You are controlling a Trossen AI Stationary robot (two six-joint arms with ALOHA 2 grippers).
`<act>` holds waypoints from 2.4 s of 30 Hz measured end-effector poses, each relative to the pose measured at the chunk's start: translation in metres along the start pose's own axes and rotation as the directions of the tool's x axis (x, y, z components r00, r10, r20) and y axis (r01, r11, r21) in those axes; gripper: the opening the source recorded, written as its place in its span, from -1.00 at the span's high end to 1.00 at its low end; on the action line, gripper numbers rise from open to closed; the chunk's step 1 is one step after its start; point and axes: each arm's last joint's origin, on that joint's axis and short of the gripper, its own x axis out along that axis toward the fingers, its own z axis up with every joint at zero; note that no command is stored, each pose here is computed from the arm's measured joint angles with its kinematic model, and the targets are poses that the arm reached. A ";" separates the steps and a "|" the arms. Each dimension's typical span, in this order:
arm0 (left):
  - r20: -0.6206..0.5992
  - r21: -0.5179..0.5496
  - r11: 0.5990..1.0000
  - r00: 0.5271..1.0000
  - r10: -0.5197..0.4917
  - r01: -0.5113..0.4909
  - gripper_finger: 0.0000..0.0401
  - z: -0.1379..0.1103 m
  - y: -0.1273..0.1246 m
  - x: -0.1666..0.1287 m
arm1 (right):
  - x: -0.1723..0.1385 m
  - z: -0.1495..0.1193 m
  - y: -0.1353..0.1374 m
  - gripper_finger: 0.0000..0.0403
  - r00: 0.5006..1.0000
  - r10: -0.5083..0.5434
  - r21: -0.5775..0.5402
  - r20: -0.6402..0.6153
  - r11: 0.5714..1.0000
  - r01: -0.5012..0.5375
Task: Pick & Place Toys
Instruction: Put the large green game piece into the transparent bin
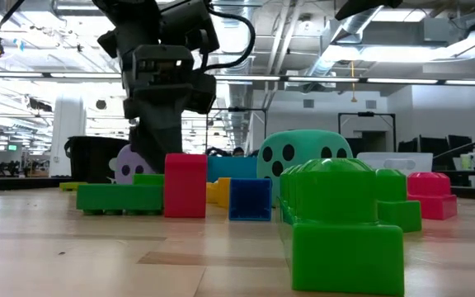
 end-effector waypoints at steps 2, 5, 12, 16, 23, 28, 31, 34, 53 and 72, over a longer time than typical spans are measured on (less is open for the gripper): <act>0.001 0.005 1.000 1.000 -0.003 0.003 -0.35 0.000 -0.002 0.000 | 0.000 0.000 0.000 -0.52 1.000 0.000 0.000 0.000 1.000 0.000; 0.003 0.006 1.000 1.000 -0.004 0.004 -0.35 0.000 -0.002 0.000 | 0.000 0.000 0.000 -0.52 1.000 0.000 -0.004 0.000 1.000 0.000; 0.004 0.007 1.000 1.000 -0.012 0.012 -0.35 0.000 -0.002 0.000 | 0.000 -0.001 -0.001 -0.52 1.000 -0.006 -0.010 -0.007 1.000 0.006; -0.003 0.007 1.000 1.000 -0.025 0.025 -0.35 0.000 -0.003 0.000 | 0.000 -0.001 -0.001 -0.52 1.000 -0.008 -0.010 -0.009 1.000 0.007; 0.024 0.016 0.999 0.999 -0.043 0.043 -0.35 0.002 -0.006 0.000 | 0.000 -0.001 -0.001 -0.52 1.000 -0.008 -0.009 -0.009 1.000 0.008; 0.025 0.025 0.999 0.999 -0.048 0.048 -0.35 0.001 -0.008 0.004 | 0.000 -0.001 -0.001 -0.52 1.000 -0.008 -0.009 -0.009 1.000 0.007; 0.007 0.026 0.999 0.999 -0.034 0.034 -0.35 -0.001 -0.008 0.012 | 0.000 -0.001 -0.001 -0.52 1.000 -0.008 -0.009 -0.010 1.000 0.008; -0.007 0.017 1.000 1.000 -0.013 0.013 -0.35 -0.002 -0.005 0.020 | 0.000 -0.001 -0.001 -0.52 1.000 -0.008 -0.009 -0.010 1.000 0.008; -0.021 0.067 0.998 1.000 0.018 -0.016 0.11 -0.003 -0.002 0.027 | 0.000 -0.001 -0.001 -0.52 1.000 -0.009 -0.009 -0.010 1.000 0.009; 0.035 0.054 0.994 0.995 -0.093 0.091 0.17 0.005 -0.006 -0.004 | 0.000 -0.002 -0.001 -0.52 1.000 -0.013 -0.014 -0.014 1.000 0.013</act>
